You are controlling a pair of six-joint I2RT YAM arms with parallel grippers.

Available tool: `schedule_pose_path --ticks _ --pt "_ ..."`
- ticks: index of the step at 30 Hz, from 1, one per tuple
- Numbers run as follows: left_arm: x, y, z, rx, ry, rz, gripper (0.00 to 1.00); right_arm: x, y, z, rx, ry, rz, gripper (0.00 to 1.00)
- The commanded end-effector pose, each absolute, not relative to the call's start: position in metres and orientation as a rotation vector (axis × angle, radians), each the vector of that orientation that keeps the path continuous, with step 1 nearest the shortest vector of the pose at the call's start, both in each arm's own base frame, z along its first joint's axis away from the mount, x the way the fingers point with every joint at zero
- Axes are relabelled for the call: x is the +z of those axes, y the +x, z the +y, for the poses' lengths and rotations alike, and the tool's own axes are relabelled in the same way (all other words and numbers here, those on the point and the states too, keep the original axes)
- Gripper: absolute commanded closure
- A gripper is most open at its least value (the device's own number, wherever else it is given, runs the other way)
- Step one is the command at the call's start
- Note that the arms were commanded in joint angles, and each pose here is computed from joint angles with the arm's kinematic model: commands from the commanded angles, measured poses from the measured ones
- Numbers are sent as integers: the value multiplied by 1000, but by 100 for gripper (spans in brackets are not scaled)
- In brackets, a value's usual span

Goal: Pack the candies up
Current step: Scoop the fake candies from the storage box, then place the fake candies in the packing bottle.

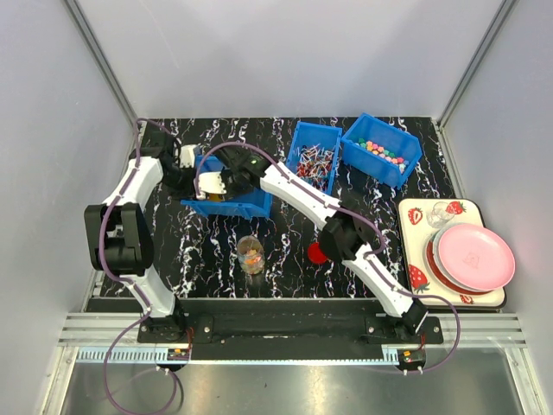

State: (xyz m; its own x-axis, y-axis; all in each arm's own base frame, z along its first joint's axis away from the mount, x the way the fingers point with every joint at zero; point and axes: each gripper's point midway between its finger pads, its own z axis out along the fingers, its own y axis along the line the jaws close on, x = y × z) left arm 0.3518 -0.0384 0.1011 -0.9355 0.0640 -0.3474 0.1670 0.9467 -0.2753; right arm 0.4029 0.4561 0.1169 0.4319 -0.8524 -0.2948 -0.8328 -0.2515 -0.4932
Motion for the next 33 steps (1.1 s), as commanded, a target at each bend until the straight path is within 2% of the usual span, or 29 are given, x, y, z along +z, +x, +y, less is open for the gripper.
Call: schedule_pose_path --ticks 1,10,33 --pt "157 364 -69 -611 264 2530 100 130 401 483 244 -1884 1481 100" --pt "155 365 -59 -600 227 2547 100 172 415 469 473 -1651 1563 100" --pt "136 369 -20 -457 71 2630 100 254 412 442 570 -1548 1516 100"
